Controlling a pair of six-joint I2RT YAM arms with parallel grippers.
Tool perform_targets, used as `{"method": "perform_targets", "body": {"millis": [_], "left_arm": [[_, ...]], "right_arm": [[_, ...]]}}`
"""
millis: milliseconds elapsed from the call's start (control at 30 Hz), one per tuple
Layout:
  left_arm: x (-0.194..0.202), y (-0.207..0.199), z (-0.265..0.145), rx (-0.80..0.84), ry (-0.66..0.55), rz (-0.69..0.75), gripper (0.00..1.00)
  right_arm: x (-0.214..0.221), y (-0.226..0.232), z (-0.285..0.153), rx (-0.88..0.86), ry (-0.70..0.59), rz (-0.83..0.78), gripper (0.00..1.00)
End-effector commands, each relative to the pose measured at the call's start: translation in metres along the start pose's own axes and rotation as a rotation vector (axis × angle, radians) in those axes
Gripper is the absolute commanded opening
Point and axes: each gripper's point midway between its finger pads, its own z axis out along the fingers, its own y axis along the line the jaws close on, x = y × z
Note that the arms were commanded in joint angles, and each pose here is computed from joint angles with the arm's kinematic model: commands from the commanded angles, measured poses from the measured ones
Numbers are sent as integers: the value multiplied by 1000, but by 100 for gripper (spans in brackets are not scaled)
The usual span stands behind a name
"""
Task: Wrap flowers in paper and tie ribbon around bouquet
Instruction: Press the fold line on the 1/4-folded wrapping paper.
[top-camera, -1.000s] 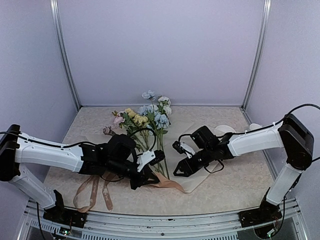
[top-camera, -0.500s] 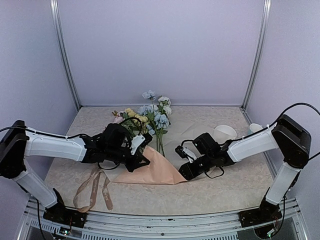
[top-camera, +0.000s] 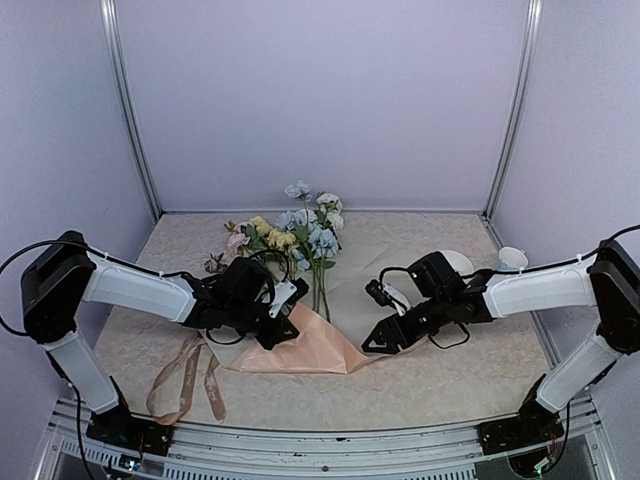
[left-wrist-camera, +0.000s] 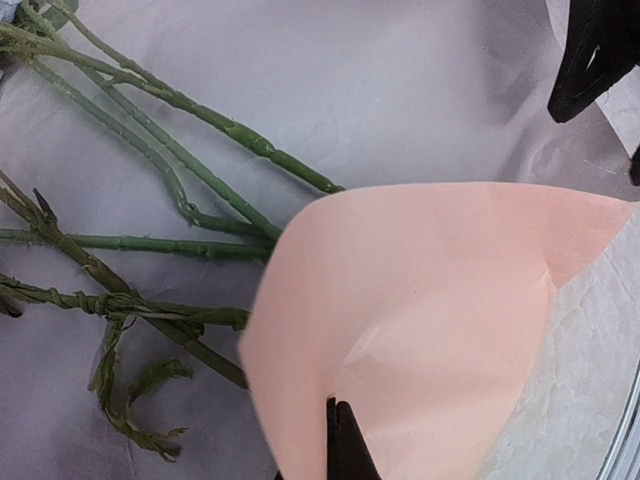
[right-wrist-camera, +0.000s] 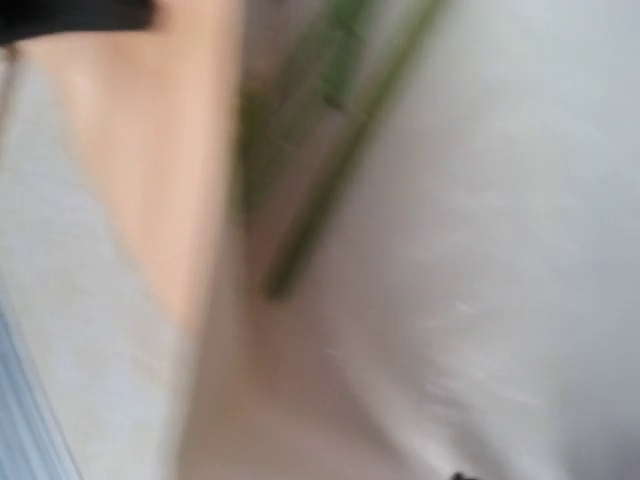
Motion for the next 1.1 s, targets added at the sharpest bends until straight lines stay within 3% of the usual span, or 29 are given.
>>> {"method": "perform_targets", "body": {"millis": [0,167,300,433,600,767,1067], "left_arm": [[-12,3,3,-1,-34,14,0],[-9,3,4,2,-26,12,0],[-6,4,5,-7,-18,10,0],[-3,7,8,-19,-8,5,0],[0,10,10,-27,5,8,0],[4,14,11,-51,22,20,0],[3,15,9,-57,23,38,0]], "right_arm": [[-15,35,-8,-178,-54,-101,61],[-17,41,4,-224,-60,-144,68],[5,36,20,-230,31,-136,66],[21,42,17,-268,34,-156,63],[30,19,24,-154,65,-100,37],[46,2,30,-95,128,7,19],[58,-25,25,14,210,162,6]]}}
